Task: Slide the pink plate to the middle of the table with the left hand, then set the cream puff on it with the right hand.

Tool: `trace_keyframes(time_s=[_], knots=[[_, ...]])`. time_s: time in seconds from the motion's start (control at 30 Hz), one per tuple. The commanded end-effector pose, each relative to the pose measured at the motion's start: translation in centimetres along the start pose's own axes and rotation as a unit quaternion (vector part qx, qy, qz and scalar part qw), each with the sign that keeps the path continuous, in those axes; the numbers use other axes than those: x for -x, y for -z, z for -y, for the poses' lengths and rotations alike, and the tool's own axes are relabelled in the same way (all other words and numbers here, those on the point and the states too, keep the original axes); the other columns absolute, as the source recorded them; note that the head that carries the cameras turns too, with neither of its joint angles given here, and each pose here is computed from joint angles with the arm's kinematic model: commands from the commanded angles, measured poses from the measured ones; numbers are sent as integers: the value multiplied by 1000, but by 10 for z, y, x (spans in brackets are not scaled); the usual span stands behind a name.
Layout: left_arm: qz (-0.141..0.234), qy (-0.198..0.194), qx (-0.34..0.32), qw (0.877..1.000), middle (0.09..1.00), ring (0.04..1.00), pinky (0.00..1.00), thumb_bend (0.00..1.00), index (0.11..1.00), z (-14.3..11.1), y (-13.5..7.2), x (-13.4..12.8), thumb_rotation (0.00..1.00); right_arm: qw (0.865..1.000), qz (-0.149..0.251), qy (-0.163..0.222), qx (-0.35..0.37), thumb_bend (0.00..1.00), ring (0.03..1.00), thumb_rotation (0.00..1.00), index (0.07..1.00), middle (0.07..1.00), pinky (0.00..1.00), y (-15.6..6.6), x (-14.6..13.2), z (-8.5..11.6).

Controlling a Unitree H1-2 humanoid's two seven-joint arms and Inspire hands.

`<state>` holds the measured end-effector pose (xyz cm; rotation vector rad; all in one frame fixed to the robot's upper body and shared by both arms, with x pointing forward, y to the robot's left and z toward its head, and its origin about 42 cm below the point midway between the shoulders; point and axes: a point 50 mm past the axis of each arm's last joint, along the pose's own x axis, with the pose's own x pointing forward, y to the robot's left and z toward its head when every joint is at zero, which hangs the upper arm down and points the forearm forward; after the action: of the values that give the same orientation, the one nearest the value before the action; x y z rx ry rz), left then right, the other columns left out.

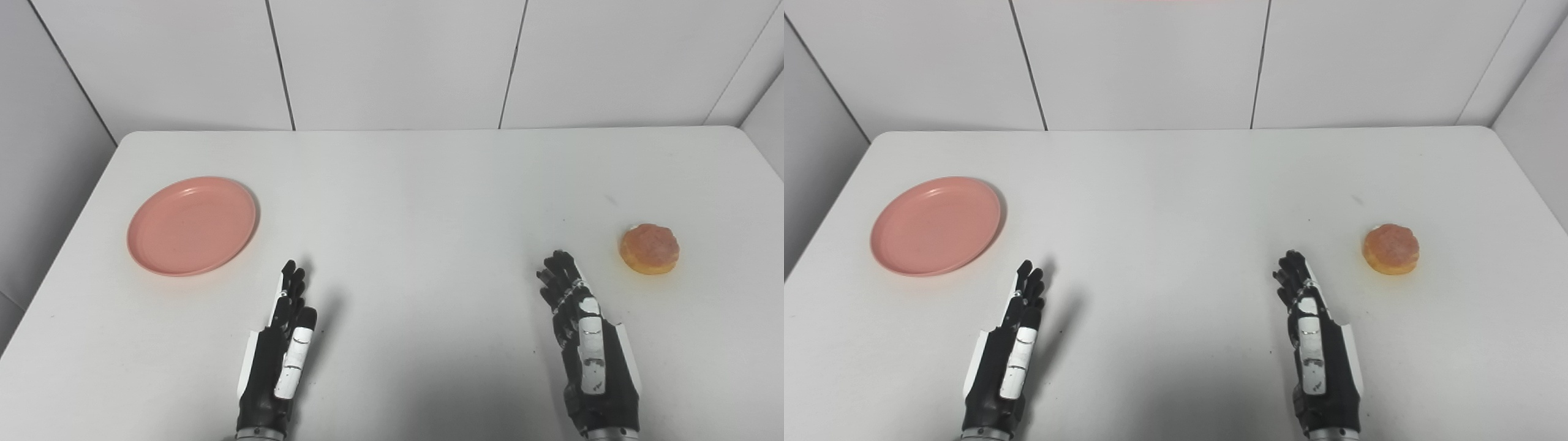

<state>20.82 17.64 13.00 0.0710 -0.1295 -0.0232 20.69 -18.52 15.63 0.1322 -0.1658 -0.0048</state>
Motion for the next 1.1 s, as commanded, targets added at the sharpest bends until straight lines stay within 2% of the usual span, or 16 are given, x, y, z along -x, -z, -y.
trace_keyframes(time_s=[0.0, 1.07], knots=[[-16, 2, -20, 1000, 1000, 1000, 1000, 767, 1000, -14, 3, 22, 950, 999, -29, 12, 5, 783, 937, 1000, 921, 931, 965, 3, 27, 5], [-21, 5, -4, 1000, 1000, 1000, 1000, 745, 1000, -13, 0, 21, 939, 999, -48, 17, 9, 763, 931, 996, 899, 929, 963, 0, 29, 8]])
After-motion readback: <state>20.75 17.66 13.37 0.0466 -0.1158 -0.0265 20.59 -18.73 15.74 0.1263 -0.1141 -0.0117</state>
